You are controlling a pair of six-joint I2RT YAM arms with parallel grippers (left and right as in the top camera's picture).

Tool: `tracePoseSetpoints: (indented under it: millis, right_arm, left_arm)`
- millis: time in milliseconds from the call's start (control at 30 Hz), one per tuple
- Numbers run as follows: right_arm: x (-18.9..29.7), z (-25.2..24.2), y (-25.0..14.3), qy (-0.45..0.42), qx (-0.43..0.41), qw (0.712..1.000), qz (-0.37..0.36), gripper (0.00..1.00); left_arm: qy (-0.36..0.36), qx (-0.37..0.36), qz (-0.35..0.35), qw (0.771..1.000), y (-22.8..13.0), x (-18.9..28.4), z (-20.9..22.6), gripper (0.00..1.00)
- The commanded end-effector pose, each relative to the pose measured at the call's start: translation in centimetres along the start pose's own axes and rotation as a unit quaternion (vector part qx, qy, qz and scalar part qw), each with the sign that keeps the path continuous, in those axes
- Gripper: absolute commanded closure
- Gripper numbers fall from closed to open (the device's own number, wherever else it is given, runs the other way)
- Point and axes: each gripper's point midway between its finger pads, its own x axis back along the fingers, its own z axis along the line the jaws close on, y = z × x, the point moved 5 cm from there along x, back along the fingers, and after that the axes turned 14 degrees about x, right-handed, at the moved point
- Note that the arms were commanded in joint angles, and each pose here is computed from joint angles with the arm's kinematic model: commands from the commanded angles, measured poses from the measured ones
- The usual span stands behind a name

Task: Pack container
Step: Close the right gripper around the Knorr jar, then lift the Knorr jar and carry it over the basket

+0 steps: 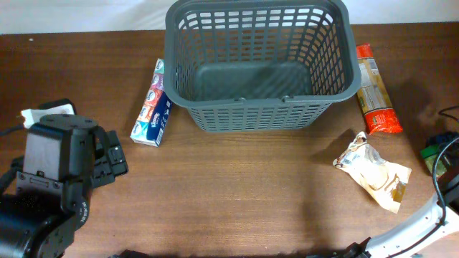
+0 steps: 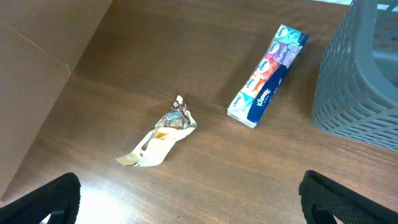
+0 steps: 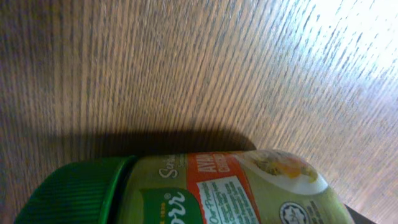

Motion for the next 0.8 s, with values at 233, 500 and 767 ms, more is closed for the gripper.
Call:
tracePoseSetpoints:
  millis: [233,500,767]
  right_arm:
    - [11.1,1.5,3.2,0.048,0.004,0.996,-0.080,0.96]
    - [24.0,6.8,0.7,0.130,0.078,0.970,-0.189,0.96]
    - [37.9,15.5,-9.5,0.278,0.253,0.861,-0.343,0.96]
  left_arm:
    - [0.000,0.004,0.004,1.000,-0.1,-0.1,0.0,0.01]
    - [0.000,0.004,0.004,1.000,-0.1,-0.1,0.0,0.00]
    - [0.000,0.004,0.004,1.000,-0.1,-0.1,0.0,0.00]
